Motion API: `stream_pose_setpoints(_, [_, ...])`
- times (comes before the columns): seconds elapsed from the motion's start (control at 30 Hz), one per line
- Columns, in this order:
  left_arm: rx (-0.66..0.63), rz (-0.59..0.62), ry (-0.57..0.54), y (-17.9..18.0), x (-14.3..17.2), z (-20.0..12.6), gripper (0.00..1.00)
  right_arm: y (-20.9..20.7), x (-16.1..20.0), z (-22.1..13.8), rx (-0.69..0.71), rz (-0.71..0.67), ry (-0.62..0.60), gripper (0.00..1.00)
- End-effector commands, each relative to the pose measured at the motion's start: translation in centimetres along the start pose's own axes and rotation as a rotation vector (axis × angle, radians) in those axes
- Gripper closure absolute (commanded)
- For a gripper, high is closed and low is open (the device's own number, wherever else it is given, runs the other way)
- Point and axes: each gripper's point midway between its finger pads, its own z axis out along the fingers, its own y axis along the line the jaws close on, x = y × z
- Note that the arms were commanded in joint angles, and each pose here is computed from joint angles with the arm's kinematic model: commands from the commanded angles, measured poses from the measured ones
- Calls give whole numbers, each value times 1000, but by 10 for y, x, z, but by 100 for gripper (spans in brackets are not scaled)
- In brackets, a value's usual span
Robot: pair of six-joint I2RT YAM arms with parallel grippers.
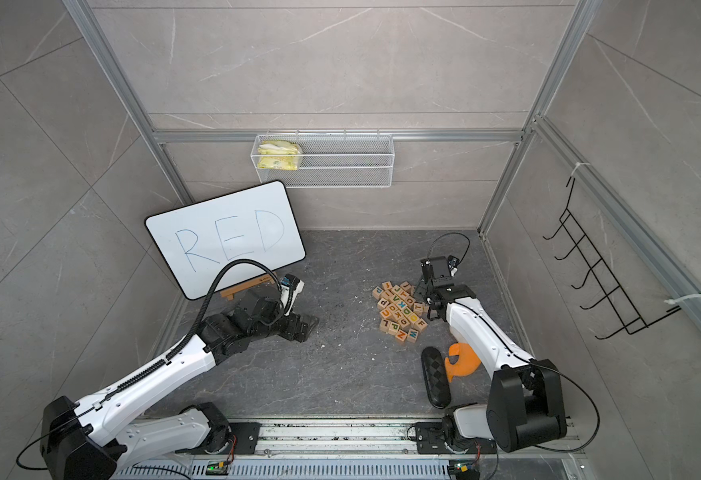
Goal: Assemble the uppercase word "red" with letter blocks
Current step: Pick up the letter block from the center of the board.
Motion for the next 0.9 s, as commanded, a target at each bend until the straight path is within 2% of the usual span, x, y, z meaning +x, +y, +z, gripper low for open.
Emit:
stream_pose_setpoints(0.0, [-4, 20, -4, 0, -4, -1, 7, -2, 15, 9, 0, 4, 60, 32])
stream_pose_setpoints(0.4, [3, 22, 12, -2, -2, 3, 6, 29, 35, 22, -148, -74, 147, 40])
stream_pose_setpoints(0.73, [2, 23, 26, -1, 0, 6, 6, 49, 46, 14, -178, -186, 160, 43])
stream_pose_setpoints(0.87, [12, 18, 36, -3, 2, 8, 6, 49, 62, 9, -176, -240, 164, 48])
